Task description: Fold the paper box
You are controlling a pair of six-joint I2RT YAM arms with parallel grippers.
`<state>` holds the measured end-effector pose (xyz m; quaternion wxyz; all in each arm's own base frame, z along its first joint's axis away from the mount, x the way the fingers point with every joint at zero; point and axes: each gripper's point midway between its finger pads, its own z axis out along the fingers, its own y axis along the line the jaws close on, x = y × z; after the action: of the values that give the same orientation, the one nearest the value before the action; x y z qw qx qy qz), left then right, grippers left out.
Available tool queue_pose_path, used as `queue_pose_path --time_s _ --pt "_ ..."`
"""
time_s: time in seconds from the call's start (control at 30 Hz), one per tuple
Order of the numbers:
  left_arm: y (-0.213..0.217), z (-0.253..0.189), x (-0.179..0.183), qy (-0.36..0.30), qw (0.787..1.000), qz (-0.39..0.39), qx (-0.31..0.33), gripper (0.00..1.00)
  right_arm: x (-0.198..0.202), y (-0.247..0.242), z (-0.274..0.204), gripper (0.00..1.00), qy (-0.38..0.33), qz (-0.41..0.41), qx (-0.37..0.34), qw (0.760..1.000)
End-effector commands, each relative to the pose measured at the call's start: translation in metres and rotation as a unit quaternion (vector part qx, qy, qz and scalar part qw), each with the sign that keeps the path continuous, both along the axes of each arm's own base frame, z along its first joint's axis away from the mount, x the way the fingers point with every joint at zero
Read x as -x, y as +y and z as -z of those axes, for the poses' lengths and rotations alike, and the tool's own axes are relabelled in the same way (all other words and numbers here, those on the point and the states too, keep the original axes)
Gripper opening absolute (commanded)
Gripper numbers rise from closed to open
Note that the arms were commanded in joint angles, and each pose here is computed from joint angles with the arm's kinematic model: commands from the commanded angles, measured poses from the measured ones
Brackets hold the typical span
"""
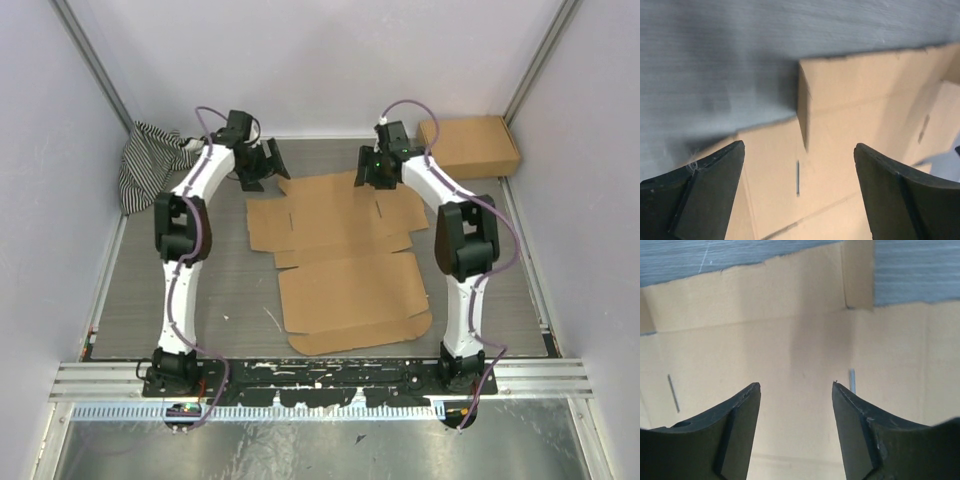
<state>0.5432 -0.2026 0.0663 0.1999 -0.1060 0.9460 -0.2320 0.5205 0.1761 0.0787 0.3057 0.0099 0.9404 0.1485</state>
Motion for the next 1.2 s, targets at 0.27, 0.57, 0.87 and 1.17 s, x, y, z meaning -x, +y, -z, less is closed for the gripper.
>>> queue_pose_path --time_s 0.27,0.57,0.87,1.17 --pt "-0.021 -0.102 0.128 -0.107 0.975 0.017 0.195 0.97 0.094 -0.082 -0.047 0.72 -0.029 0.103 0.004 0.994" --pt "0.005 -0.037 0.199 -0.019 0.998 0.037 0.052 0.54 0.126 -0.109 0.003 0.68 0.025 0.132 0.010 0.991" --pt "0.003 -0.003 0.225 0.028 0.998 0.046 0.025 0.72 0.139 -0.107 0.031 0.70 0.065 0.120 -0.001 0.991" --pt "0.001 0.014 0.242 0.053 0.997 0.049 0.022 0.73 0.145 -0.096 0.036 0.58 0.071 0.095 -0.027 0.993"
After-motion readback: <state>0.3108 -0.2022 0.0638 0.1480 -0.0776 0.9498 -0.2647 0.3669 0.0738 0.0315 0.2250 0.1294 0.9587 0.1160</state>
